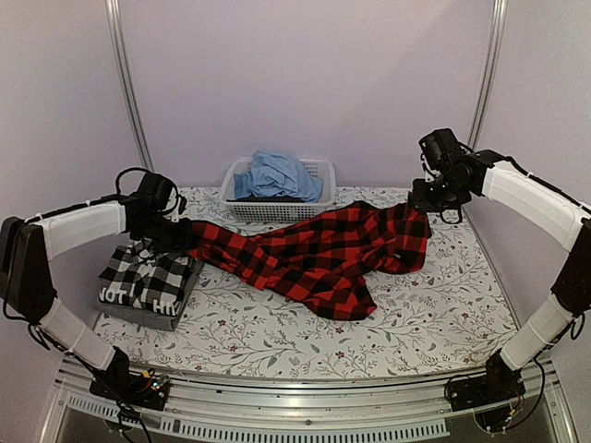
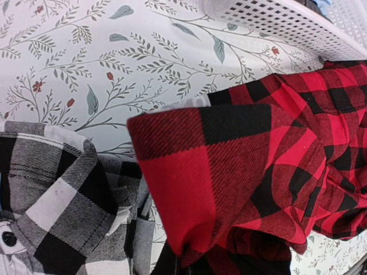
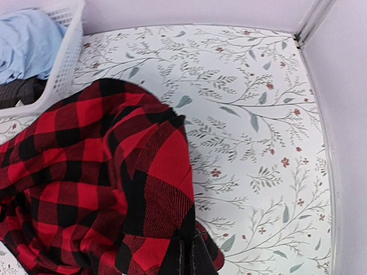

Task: Fold and stack the long sleeve shirts
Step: Flatten out the crumpled shirt at the center of the board.

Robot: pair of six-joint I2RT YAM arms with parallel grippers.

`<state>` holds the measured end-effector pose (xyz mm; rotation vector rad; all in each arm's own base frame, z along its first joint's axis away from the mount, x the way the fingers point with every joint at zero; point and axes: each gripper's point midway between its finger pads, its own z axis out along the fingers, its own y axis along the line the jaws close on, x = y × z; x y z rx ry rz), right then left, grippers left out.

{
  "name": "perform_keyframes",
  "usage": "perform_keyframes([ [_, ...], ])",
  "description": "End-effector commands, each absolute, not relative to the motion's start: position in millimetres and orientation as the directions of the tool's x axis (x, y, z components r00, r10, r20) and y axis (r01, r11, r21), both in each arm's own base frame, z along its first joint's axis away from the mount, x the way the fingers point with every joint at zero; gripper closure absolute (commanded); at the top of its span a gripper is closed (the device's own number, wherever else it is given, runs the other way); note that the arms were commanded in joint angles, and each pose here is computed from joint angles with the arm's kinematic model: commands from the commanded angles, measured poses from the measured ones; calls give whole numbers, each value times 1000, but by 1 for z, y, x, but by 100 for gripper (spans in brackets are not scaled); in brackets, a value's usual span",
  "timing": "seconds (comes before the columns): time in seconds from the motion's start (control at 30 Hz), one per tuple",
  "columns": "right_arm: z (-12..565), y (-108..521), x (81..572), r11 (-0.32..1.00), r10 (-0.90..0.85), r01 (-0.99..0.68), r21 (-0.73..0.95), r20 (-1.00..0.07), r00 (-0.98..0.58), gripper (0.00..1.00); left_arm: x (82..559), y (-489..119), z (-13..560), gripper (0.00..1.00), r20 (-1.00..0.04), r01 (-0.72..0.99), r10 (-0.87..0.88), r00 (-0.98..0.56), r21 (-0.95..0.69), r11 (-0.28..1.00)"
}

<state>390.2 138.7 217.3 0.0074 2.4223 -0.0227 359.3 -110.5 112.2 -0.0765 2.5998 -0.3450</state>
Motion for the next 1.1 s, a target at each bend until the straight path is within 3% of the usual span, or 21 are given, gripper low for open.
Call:
perform_keyframes([
  [0.0, 207, 86, 415, 994, 22, 82, -68, -616, -788, 100, 365, -101, 118, 100, -488, 21, -95, -868, -227, 974],
  [0.33, 131, 10, 491, 968, 143, 235, -87, -576, -805, 94, 369, -89, 117, 100, -482, 1, -100, -870, -204, 979],
  [0.4, 127, 12, 501, 972, 133, 219, -84, -569, -811, 80, 371, -92, 121, 100, -484, 9, -101, -869, -219, 976],
  [0.53, 132, 32, 501, 982, 112, 178, -61, -570, -814, 41, 374, -106, 134, 95, -493, 38, -114, -862, -288, 957],
  [0.6, 139, 44, 490, 986, 102, 158, -46, -582, -807, 31, 375, -114, 144, 87, -514, 59, -119, -849, -317, 947],
  [0.7, 129, 66, 463, 992, 94, 124, -13, -569, -817, 23, 376, -124, 159, 75, -552, 96, -103, -827, -320, 942],
  [0.87, 129, 120, 411, 999, 38, 18, 41, -581, -813, 22, 372, -144, 189, 55, -630, 168, -52, -775, -284, 944],
  [1.07, 119, 180, 347, 988, -51, -125, 93, -562, -826, 26, 338, -218, 200, 52, -653, 346, 54, -756, -328, 879],
])
